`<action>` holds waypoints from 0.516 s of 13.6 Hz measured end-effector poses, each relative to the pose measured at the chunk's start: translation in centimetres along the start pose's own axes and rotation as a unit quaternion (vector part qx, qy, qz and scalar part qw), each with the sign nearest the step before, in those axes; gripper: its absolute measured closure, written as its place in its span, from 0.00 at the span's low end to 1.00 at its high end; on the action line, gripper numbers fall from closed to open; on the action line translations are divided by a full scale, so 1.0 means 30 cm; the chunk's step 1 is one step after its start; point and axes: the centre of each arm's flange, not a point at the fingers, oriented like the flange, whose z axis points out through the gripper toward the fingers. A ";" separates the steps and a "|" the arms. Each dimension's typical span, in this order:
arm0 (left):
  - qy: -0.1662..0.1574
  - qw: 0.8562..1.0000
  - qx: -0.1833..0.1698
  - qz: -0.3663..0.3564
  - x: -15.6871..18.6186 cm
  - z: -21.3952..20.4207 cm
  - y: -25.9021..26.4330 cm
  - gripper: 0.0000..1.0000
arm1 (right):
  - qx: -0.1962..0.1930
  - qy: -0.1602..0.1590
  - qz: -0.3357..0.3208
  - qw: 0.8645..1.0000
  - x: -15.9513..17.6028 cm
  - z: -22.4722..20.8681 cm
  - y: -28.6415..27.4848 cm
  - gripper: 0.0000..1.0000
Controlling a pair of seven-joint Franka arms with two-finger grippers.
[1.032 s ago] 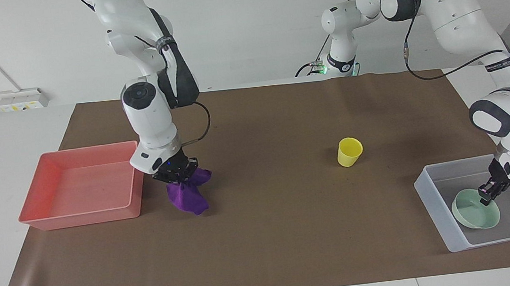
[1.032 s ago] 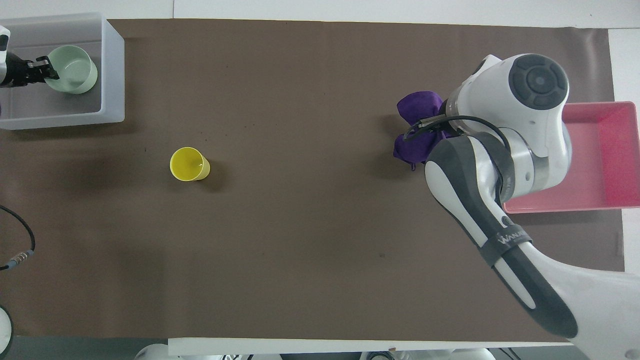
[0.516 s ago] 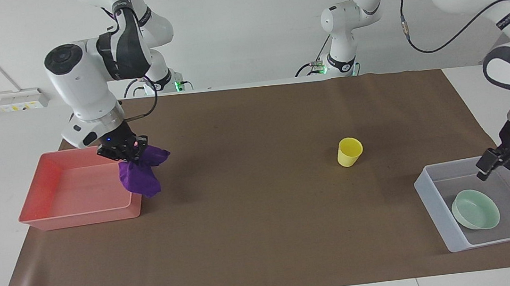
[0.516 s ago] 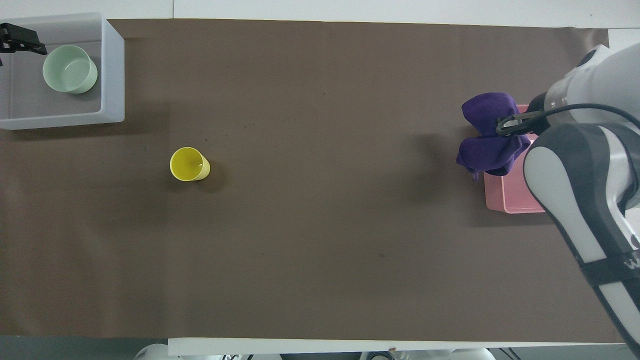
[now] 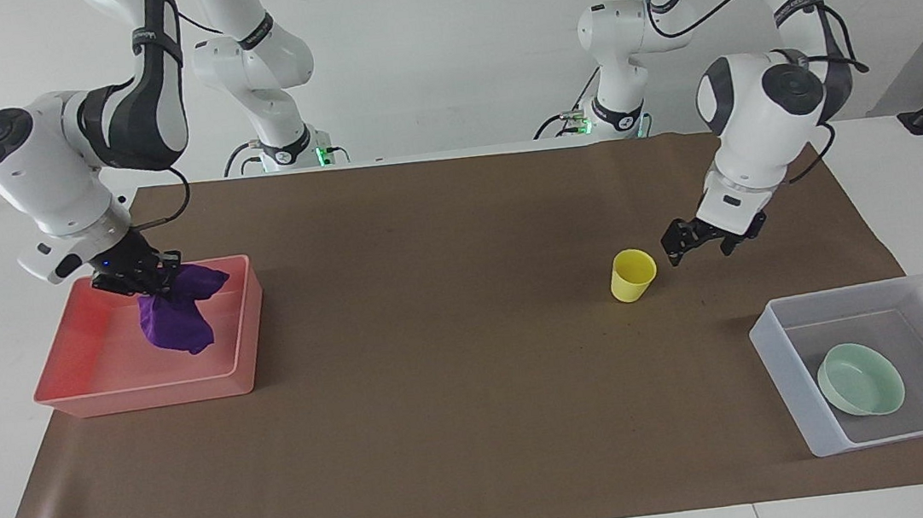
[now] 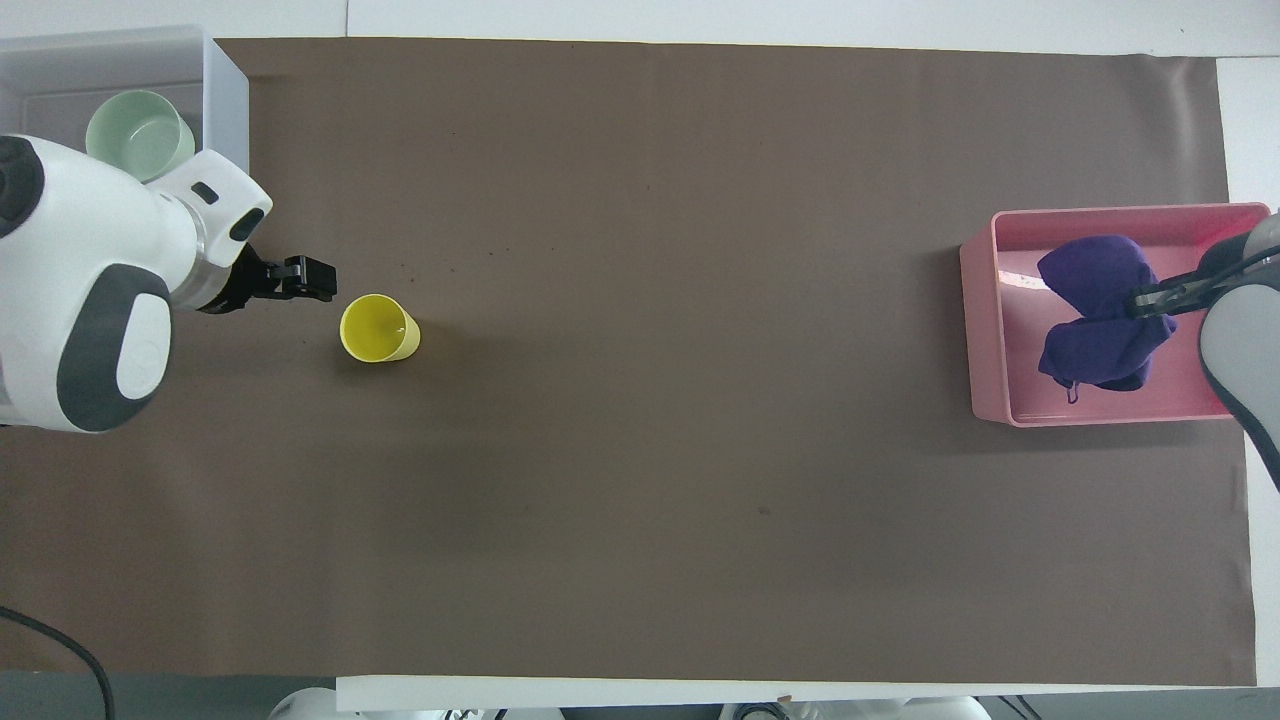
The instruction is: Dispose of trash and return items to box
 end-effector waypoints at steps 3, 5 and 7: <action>0.007 1.000 -0.002 0.014 -0.060 0.082 0.056 0.00 | 0.000 -0.001 0.003 1.000 -0.034 0.139 0.009 0.94; 0.026 1.000 -0.007 0.005 -0.086 0.147 0.061 0.05 | -0.004 0.006 0.002 1.000 -0.032 0.200 0.005 0.89; 0.032 0.999 -0.009 -0.005 -0.099 0.174 0.057 0.33 | -0.003 0.005 0.000 1.000 -0.033 0.223 -0.004 0.72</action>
